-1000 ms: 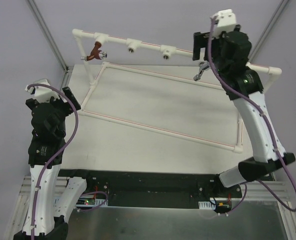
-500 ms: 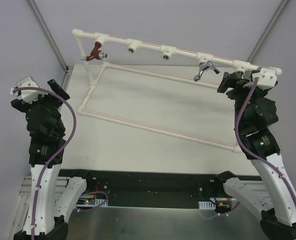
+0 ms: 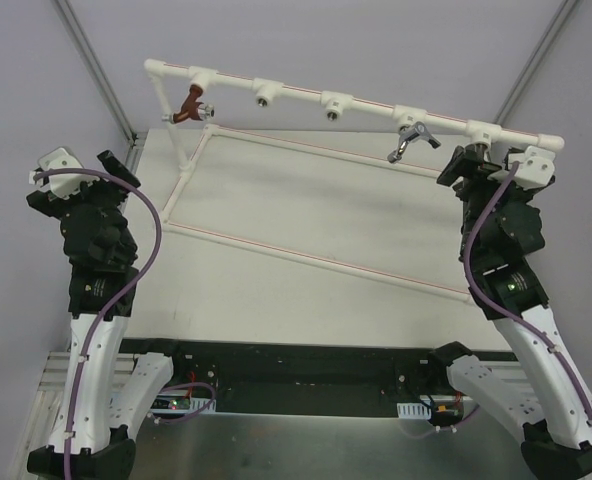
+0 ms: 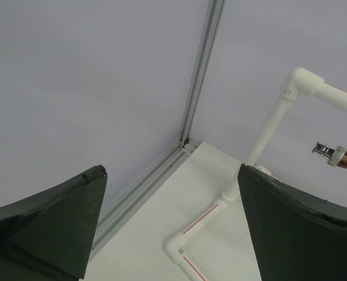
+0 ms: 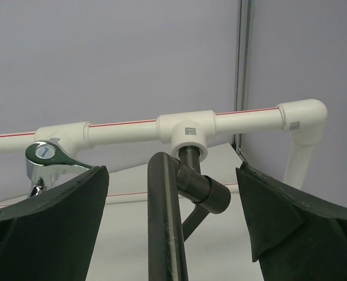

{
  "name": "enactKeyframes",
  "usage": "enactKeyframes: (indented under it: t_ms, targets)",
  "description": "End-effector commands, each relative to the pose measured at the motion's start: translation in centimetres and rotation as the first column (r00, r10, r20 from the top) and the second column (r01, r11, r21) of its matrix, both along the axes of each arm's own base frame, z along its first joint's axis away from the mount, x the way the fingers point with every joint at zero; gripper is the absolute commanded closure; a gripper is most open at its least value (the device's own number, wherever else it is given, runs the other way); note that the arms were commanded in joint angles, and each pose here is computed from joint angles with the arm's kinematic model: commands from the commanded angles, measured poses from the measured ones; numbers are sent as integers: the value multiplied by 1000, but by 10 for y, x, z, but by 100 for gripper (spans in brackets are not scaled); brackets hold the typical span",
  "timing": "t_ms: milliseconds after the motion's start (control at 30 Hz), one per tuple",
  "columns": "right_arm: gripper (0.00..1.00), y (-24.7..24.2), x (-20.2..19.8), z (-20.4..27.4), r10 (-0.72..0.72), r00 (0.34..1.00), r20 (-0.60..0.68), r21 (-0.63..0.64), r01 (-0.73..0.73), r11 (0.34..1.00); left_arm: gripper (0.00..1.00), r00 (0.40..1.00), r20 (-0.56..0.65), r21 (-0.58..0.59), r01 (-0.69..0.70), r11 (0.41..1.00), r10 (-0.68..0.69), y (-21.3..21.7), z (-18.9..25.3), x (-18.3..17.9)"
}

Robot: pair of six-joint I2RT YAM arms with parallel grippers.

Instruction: Install the water faucets

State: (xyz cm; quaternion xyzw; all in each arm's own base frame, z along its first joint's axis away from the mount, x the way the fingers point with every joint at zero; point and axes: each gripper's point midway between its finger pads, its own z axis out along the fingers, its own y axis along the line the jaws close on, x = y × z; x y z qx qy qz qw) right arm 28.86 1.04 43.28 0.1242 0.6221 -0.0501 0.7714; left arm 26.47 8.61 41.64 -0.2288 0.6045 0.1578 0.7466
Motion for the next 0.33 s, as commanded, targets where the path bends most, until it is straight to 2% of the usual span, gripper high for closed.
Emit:
enactKeyframes:
  t_ms: [0,300]
  targets:
    - [1,-3,0,28,-20,997,80,46,16,999,1,998,59,18,-18,1000,17,3,17,-1]
    - [1,-2,1,41,-15,995,103,11,14,1000,1,998,63,30,-31,999,29,5,19,0]
